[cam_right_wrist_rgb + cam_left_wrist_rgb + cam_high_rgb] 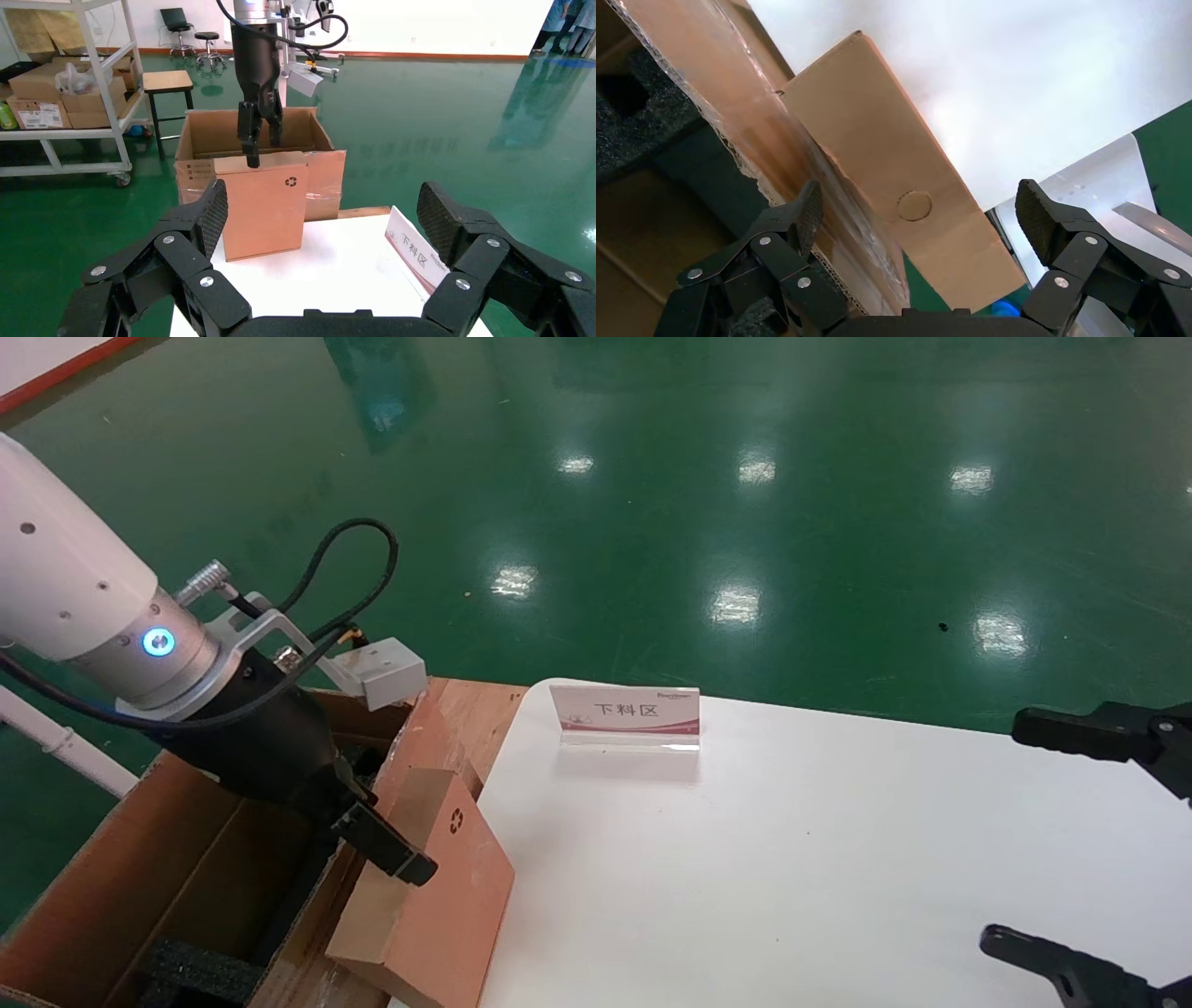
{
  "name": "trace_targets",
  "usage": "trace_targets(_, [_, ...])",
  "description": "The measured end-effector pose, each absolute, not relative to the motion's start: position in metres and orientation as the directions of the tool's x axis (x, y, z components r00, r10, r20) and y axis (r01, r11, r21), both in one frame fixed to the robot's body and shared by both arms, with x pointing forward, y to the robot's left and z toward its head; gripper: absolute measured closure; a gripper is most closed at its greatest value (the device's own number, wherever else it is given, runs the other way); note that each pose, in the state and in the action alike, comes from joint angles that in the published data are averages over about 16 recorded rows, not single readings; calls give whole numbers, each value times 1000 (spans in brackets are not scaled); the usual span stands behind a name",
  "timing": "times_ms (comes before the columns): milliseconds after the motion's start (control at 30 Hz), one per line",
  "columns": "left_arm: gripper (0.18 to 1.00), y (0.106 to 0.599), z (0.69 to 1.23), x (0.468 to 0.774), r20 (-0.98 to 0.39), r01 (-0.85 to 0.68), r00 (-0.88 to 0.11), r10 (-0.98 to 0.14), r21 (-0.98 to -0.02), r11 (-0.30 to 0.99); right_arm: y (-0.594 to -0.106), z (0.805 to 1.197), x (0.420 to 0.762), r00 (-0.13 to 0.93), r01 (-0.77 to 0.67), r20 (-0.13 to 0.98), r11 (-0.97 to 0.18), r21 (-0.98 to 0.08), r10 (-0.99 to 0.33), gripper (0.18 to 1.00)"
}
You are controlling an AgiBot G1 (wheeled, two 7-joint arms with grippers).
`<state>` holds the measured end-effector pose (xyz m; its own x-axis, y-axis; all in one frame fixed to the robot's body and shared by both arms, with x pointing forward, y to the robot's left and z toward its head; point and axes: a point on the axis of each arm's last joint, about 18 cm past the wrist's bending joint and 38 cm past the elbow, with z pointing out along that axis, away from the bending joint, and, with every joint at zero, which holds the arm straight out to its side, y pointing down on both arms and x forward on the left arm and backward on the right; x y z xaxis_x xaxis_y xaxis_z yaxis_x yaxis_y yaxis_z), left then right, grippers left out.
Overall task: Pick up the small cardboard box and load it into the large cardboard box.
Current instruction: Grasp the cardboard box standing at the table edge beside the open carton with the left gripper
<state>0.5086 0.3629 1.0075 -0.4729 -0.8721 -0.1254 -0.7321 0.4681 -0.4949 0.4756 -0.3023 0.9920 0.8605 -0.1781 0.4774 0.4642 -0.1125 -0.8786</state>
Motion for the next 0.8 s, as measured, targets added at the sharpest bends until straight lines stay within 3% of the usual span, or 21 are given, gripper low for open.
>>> trace_targets(800, [184, 369, 978, 524, -156, -770, -442, -883, -438, 464, -302, 992, 476, 860, 464, 477, -112, -879, -179, 178])
